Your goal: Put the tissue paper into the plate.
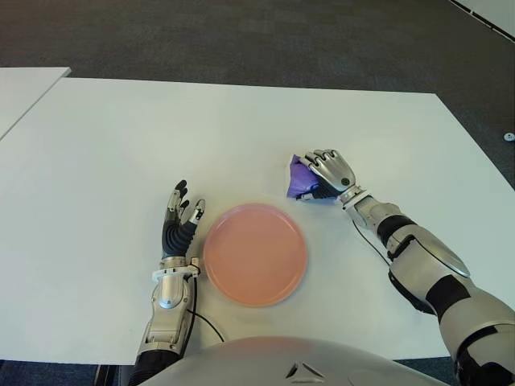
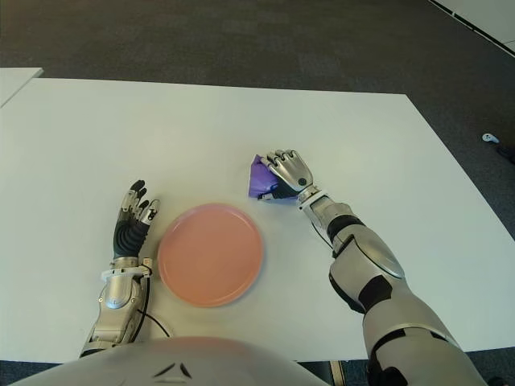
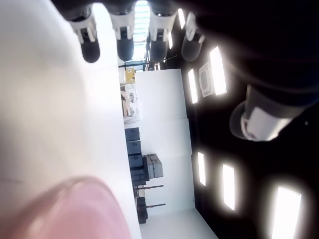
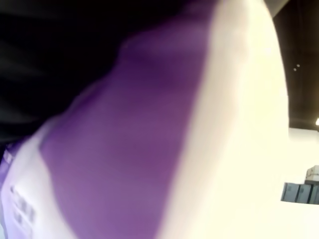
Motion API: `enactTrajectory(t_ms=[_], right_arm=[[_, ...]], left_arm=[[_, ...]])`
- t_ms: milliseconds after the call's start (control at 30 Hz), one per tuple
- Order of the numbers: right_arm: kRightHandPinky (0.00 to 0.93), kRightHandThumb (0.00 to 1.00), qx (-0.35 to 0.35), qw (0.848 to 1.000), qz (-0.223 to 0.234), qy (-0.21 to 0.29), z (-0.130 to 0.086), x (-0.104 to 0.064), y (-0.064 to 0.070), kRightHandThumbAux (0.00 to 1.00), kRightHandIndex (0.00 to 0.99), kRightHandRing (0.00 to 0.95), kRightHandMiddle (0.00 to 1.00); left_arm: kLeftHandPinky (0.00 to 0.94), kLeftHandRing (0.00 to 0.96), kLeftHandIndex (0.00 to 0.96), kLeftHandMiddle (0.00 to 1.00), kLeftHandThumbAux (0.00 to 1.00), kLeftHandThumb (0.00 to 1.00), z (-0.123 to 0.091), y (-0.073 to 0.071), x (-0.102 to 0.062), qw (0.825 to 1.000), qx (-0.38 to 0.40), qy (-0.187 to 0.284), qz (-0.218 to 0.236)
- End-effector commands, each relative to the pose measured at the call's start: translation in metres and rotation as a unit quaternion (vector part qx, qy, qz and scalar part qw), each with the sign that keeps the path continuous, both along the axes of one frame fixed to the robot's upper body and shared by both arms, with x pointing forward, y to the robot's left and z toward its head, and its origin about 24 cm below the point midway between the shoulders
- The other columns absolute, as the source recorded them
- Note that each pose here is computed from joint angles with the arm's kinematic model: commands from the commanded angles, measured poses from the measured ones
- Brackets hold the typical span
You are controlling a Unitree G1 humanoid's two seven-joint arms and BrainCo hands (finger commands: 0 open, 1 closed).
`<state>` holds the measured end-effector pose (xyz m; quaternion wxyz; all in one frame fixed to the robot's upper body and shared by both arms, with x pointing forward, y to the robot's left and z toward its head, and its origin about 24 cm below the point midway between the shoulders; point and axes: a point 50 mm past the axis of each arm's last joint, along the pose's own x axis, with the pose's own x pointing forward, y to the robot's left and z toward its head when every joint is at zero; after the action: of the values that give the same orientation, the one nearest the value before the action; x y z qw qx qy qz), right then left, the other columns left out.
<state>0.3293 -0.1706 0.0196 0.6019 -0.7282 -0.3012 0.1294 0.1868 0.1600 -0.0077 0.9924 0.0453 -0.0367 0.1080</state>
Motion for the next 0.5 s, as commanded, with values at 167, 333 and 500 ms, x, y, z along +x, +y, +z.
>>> enactTrajectory(t_ms=[167, 333, 500], right_arm=[[0.819, 0.851, -0.035, 0.989, 0.011, 0.140, -0.0532, -0.0376, 0.0073, 0.681, 0.390, 0.824, 0.531], [0.823, 0.852, -0.030, 0.988, 0.006, 0.152, -0.0546, -0.0383, 0.0079, 0.680, 0.391, 0.836, 0.535], [0.830, 0.853, -0.026, 0.987, 0.003, 0.158, -0.0552, -0.0387, 0.0082, 0.679, 0.393, 0.841, 0.538]], left_arm=[[0.000, 0.000, 0.000, 0.000, 0.478, 0.000, -0.0006, -0.0002, -0.0014, 1.000, 0.002, 0.005, 0.012], [0.000, 0.000, 0.000, 0.000, 0.480, 0.000, -0.0001, -0.0002, -0.0012, 1.000, 0.004, 0.003, 0.014], [0.000, 0.000, 0.000, 0.000, 0.489, 0.000, 0.0001, -0.0002, -0.0008, 1.000, 0.006, 0.001, 0.015]])
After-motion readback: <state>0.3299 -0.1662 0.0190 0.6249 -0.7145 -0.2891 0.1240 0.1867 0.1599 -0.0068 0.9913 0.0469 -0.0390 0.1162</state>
